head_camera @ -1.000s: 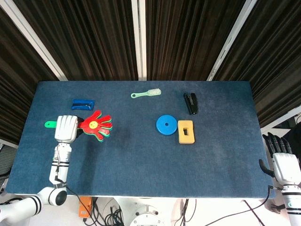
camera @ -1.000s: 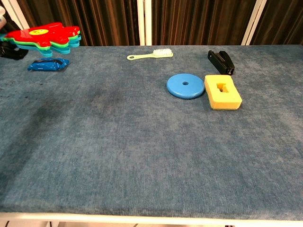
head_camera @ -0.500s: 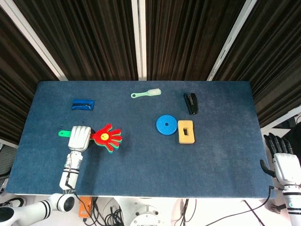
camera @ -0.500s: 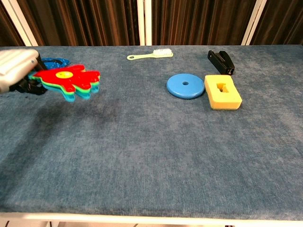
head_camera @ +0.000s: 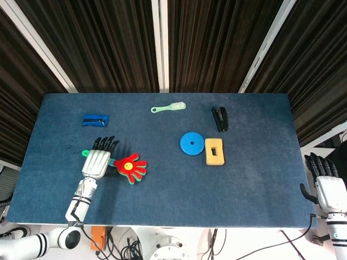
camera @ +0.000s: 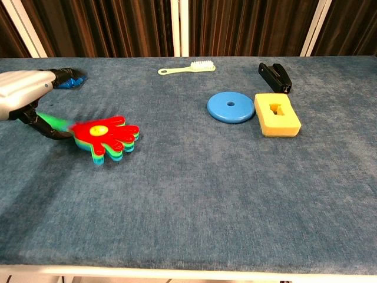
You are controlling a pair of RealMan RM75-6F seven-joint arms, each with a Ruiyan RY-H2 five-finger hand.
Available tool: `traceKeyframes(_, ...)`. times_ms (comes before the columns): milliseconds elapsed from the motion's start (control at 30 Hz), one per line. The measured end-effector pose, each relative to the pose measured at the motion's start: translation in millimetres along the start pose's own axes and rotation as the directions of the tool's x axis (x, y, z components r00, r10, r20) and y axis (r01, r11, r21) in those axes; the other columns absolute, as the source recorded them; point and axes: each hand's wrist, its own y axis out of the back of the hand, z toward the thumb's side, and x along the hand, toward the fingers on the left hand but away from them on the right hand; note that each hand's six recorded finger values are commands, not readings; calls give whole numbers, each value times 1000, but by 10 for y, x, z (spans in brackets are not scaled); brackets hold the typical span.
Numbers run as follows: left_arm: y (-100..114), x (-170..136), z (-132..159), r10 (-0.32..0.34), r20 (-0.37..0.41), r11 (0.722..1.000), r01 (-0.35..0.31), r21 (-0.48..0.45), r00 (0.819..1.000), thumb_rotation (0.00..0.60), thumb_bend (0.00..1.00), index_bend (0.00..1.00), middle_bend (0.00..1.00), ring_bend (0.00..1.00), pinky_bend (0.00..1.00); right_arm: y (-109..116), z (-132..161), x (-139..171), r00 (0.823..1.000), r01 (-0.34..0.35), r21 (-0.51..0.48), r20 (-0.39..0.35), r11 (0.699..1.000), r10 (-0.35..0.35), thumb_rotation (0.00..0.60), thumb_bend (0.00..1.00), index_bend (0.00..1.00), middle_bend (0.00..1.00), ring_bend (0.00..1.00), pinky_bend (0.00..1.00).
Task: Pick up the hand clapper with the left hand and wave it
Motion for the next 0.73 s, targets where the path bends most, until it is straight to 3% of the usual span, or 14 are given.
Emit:
traceKeyframes(167,170,-117,-13,26,-17,1000,-26,17,1000,600,158,0,0,0,0,9,35,6,1000,3,2,-7,1000,-3,600,311,0,0,0,0)
traceKeyframes(433,479,-466,-358,170,-23,979,-166,121,985,600,199,0,0,0,2,46,89,26,1000,14,-5,-19,1000,-15,600,310,0,0,0,0)
traceKeyframes(567,563,-835,-701,223,-29,965,-217,147,974,600,216,0,0,0,0,36,125,33,1000,16,-6,-25,1000,-16,600,310,0,0,0,0)
traceKeyframes(733,500,-1476,-1183,191,-77,966,-173,194,978,600,219,0,1,0,0,-21,171,22,1000,1,1,-30,1000,-1,600,311,0,0,0,0)
